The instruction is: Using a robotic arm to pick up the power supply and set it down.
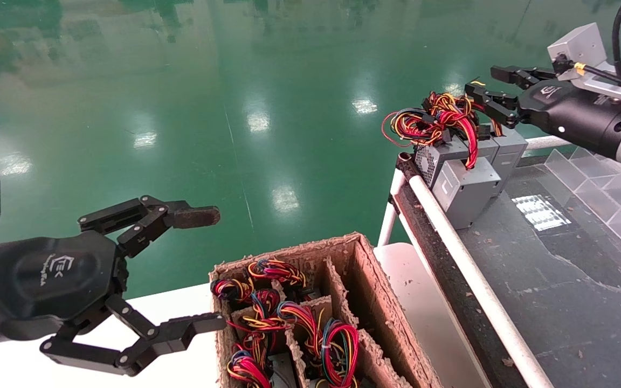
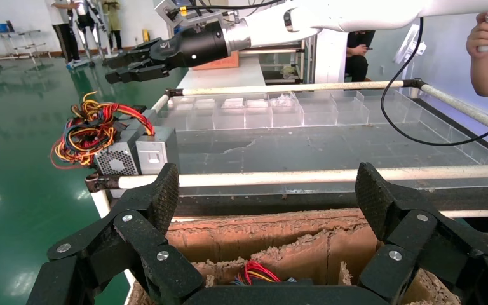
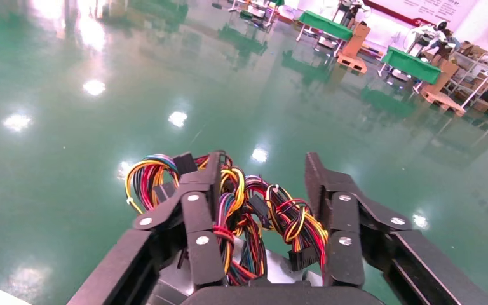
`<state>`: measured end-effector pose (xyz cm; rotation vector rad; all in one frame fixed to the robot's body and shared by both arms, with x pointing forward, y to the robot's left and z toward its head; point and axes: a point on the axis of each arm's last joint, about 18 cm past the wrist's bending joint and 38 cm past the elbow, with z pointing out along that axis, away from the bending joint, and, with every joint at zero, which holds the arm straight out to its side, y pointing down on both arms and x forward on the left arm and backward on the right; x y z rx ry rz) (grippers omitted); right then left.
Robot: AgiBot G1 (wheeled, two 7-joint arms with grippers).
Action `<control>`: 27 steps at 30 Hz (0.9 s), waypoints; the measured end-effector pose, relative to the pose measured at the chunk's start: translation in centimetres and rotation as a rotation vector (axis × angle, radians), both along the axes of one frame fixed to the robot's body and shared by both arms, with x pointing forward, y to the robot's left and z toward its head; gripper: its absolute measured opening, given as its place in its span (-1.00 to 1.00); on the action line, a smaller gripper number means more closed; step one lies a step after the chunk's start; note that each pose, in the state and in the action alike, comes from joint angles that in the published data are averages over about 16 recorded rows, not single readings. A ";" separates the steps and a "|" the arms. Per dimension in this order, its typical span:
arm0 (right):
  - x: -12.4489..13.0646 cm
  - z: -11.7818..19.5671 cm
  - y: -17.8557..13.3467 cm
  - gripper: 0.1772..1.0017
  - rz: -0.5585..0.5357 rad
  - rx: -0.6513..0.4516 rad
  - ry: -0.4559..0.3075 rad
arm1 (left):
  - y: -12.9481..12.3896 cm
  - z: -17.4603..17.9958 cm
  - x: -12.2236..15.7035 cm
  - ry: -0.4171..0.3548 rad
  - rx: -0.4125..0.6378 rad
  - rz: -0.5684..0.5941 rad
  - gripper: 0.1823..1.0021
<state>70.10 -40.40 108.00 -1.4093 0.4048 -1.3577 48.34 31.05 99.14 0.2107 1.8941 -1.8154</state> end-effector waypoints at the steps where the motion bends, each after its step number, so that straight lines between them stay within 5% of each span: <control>1: 0.0 0.0 0.0 -0.33 0.002 0.003 -0.001 | 0.0 0.0 0.0 0.000 0.000 0.000 1.00; 18: -2.9 -0.3 0.8 0.55 0.159 0.041 -0.047 | 0.0 0.0 0.0 0.000 0.000 0.000 1.00; 27: -5.6 -1.1 2.0 0.85 0.285 0.033 -0.054 | 0.0 0.0 0.0 0.000 0.000 0.000 1.00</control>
